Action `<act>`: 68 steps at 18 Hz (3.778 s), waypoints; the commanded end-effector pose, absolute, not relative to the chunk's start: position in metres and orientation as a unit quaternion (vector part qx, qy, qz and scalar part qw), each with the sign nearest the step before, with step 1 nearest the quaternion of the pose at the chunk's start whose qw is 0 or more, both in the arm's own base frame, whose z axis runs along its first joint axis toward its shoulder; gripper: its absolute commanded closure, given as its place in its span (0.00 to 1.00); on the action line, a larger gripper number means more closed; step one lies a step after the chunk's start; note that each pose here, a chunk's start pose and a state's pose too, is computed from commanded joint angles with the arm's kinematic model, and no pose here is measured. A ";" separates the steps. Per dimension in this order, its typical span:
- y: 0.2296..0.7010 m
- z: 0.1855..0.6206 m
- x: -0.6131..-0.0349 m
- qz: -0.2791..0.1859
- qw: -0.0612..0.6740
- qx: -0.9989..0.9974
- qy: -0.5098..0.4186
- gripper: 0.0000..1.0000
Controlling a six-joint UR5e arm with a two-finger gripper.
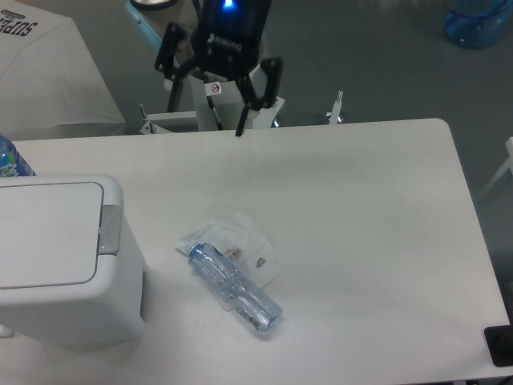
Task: Open the trash can
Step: 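Move the open gripper down toward the white trash can, then lower the gripper finger beside the trash can lid edge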
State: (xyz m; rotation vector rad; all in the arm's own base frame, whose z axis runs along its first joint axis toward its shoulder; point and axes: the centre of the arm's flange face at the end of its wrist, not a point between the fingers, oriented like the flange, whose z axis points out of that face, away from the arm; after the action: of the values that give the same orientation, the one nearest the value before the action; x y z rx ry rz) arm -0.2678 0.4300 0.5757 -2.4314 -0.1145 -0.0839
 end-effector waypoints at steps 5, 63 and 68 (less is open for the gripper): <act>0.426 0.573 -0.283 0.004 0.296 -0.950 -0.103 0.00; 0.593 0.508 -0.260 -0.040 0.238 -0.936 -0.256 0.00; 0.586 0.498 -0.253 -0.041 0.231 -0.939 -0.253 0.00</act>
State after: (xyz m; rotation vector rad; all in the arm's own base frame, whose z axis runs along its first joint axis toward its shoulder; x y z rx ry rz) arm -0.2526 0.5863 0.4983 -2.5804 -0.6957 -0.1129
